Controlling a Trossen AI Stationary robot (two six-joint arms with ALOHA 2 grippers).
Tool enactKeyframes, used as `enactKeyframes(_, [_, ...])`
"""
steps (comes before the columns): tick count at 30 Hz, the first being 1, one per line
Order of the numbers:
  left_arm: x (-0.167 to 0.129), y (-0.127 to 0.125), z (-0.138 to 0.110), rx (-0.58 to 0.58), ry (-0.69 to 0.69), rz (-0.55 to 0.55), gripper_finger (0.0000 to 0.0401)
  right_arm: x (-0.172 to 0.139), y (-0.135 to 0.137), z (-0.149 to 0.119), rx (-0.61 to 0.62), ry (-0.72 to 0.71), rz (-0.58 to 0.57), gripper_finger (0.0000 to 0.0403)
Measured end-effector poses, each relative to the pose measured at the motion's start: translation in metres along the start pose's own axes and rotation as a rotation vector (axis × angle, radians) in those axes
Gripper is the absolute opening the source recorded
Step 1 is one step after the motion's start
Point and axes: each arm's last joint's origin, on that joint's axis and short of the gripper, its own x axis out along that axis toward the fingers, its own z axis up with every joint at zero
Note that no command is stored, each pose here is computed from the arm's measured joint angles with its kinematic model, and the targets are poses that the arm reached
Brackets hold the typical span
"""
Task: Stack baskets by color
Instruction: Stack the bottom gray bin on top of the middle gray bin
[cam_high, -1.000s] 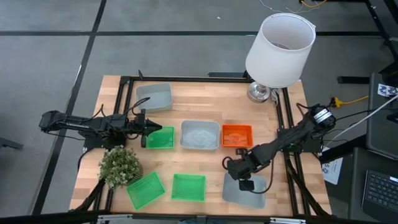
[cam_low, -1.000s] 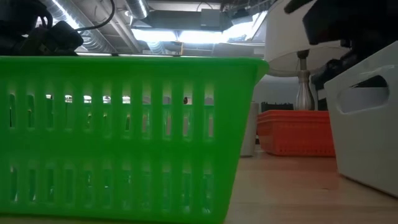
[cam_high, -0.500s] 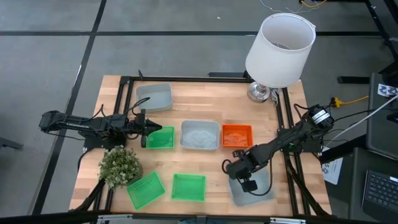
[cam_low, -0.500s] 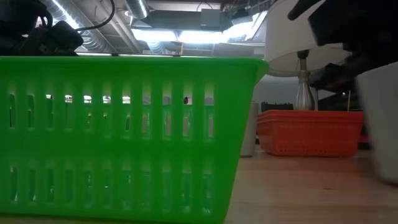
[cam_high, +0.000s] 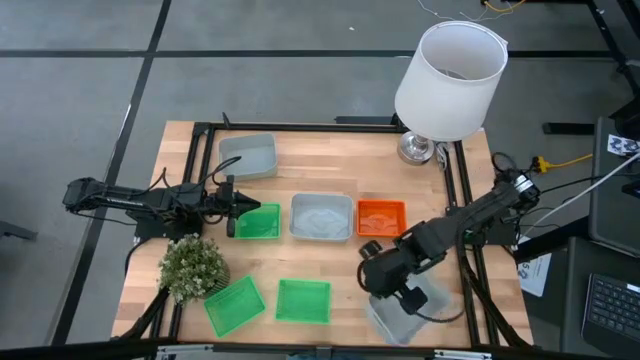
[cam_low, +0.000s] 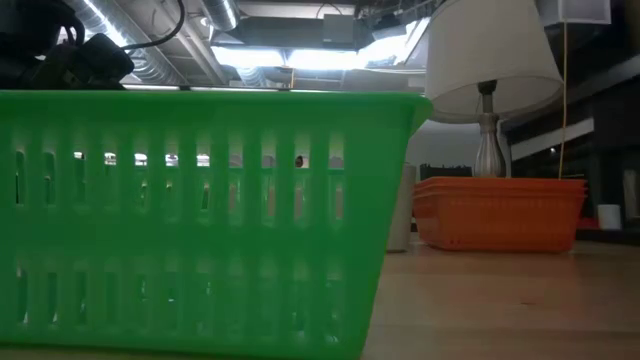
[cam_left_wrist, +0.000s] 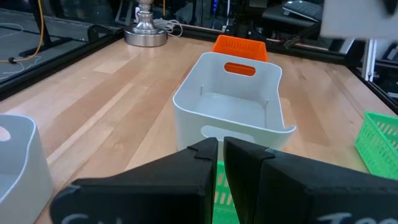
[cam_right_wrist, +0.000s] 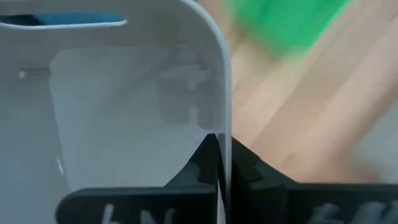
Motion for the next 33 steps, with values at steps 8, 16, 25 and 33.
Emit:
enactKeyframes(8, [0.0, 0.0, 0.0, 0.0, 0.0, 0.0, 0.0021, -0.071, -0.041, 0.038, -0.174, -0.196, -0.665, 0.0001])
enactKeyframes(16, [0.0, 0.0, 0.0, 0.0, 0.0, 0.0, 0.0021, -0.116, -0.131, 0.044, -0.118, -0.511, -0.886, 0.0])
enactKeyframes(25, [0.0, 0.0, 0.0, 0.001, 0.0, 0.0, 0.0021, -0.095, -0.226, -0.006, 0.367, -0.545, -0.598, 0.0])
enactKeyframes(33, [0.0, 0.0, 0.0, 0.002, 0.0, 0.0, 0.0021, -0.068, -0.271, -0.054, 0.594, -0.392, -0.344, 0.0])
